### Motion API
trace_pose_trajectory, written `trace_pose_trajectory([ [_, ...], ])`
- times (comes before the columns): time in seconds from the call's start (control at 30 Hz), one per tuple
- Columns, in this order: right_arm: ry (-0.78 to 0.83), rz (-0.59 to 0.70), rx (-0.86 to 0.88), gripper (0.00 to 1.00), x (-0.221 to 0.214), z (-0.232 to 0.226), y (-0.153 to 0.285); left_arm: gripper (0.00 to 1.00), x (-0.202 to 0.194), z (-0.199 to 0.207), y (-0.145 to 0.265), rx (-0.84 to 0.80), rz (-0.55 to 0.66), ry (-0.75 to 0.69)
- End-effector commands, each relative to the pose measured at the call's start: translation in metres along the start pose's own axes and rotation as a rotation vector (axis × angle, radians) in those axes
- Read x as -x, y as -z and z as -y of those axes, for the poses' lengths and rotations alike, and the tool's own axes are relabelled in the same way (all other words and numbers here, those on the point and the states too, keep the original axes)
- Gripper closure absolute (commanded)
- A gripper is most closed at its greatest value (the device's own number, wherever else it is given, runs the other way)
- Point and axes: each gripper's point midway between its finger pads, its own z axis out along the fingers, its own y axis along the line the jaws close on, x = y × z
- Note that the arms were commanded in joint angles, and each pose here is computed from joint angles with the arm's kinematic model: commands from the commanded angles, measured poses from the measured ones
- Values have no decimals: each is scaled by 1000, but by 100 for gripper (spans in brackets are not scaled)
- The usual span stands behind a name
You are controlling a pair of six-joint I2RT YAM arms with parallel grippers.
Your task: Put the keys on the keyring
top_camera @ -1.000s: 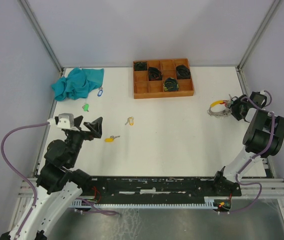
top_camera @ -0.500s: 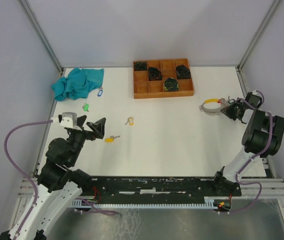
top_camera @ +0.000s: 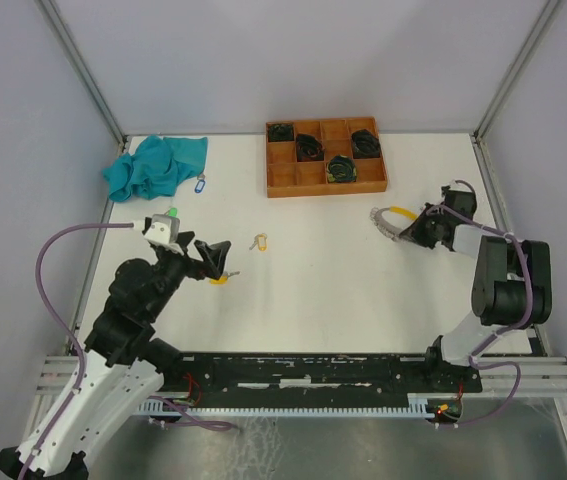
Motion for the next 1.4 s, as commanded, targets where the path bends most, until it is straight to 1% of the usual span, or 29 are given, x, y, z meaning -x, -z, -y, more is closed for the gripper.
trace_pose_trajectory([
  [0.0,95,-43,62,99,-32,-36,12,0,24,15,1,-63,48,22],
  [0.23,217,-111,149,99,-93,-83,31,0,17,21,-6,-92,8,26],
  [0.43,364,-168,203,99,-141,-119,45,2,11,29,-13,-128,-37,35],
  [0.47,401,-175,209,96,-150,-124,49,2,10,30,-13,-134,-46,35],
  [0.5,427,-167,192,90,-152,-123,52,2,8,31,-15,-138,-56,35],
  [0.53,453,-149,165,85,-151,-120,56,2,6,32,-16,-143,-67,35],
  [0.63,512,-84,53,73,-136,-101,67,2,0,32,-18,-141,-90,31],
  [0.7,554,-42,-38,63,-123,-86,75,2,-2,31,-19,-138,-98,22],
  [0.8,600,-1,-165,58,-109,-66,80,2,-3,29,-20,-130,-107,7],
  [0.9,598,6,-175,56,-106,-66,76,2,-6,26,-21,-118,-116,-6],
  [1.13,583,-4,-322,56,-96,-52,66,2,-8,24,-20,-111,-120,-23],
  [1.37,588,55,-334,57,-83,-57,52,2,-10,22,-19,-106,-122,-35],
])
